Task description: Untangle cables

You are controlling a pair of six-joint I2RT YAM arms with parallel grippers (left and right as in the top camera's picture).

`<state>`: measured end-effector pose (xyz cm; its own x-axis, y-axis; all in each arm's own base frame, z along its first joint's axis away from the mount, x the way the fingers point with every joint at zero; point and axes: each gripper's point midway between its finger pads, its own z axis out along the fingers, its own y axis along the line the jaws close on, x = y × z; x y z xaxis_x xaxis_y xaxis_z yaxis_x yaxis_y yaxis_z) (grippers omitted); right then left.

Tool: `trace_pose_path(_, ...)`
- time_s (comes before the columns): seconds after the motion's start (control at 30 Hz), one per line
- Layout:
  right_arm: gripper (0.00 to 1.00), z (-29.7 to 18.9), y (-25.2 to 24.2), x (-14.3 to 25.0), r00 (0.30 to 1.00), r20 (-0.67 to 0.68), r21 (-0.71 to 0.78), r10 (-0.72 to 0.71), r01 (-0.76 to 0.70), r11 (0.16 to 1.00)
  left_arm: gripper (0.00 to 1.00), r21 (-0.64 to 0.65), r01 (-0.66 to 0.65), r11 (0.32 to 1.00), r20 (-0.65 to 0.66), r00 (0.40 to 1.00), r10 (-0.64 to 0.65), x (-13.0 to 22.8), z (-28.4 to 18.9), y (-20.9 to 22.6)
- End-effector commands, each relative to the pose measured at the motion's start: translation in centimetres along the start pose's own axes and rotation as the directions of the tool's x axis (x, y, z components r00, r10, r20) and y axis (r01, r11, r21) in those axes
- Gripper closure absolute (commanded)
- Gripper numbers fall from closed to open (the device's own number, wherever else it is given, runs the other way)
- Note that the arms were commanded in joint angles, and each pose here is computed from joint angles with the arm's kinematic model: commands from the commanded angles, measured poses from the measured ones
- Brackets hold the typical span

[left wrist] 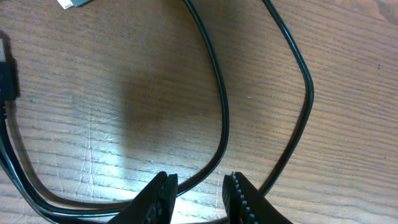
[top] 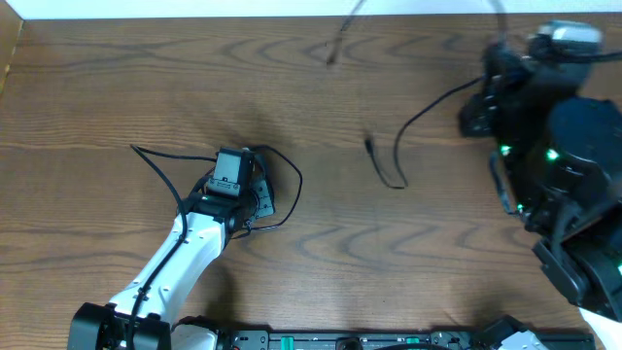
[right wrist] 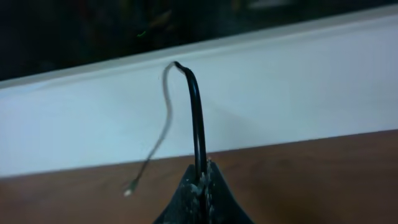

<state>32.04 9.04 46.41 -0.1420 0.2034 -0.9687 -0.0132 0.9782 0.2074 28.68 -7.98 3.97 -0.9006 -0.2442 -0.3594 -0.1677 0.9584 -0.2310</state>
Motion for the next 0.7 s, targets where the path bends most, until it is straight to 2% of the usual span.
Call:
trace_pose_path(0.0,0.99,0.2,-4.6,-1.4,0.992,0.033,0.242,-0.123,0.112,0.964,0.69,-0.012,-0.005,1.000,0.006,1.000,0.005,0.0,-0.1,0.3)
trace_pose_path(0.33,0.99,2.4,-9.0,3.5,0.956,-0.209,0.360,-0.206,0.271,0.893,0.69,-0.012,-0.005,1.000,0.006,1.000,0.005,0.0,-0.1,0.4)
trace_pose_path(0.47,0.99,3.1,-10.4,5.3,0.947,-0.278,0.390,-0.164,0.267,0.881,0.69,-0.012,-0.005,1.000,0.006,1.000,0.005,0.0,-0.1,0.3)
trace_pose_path(0.67,0.99,6.1,-10.6,6.1,0.952,-0.287,0.314,-0.108,0.200,0.928,0.69,-0.012,-0.005,1.000,0.006,1.000,0.005,0.0,-0.1,0.4)
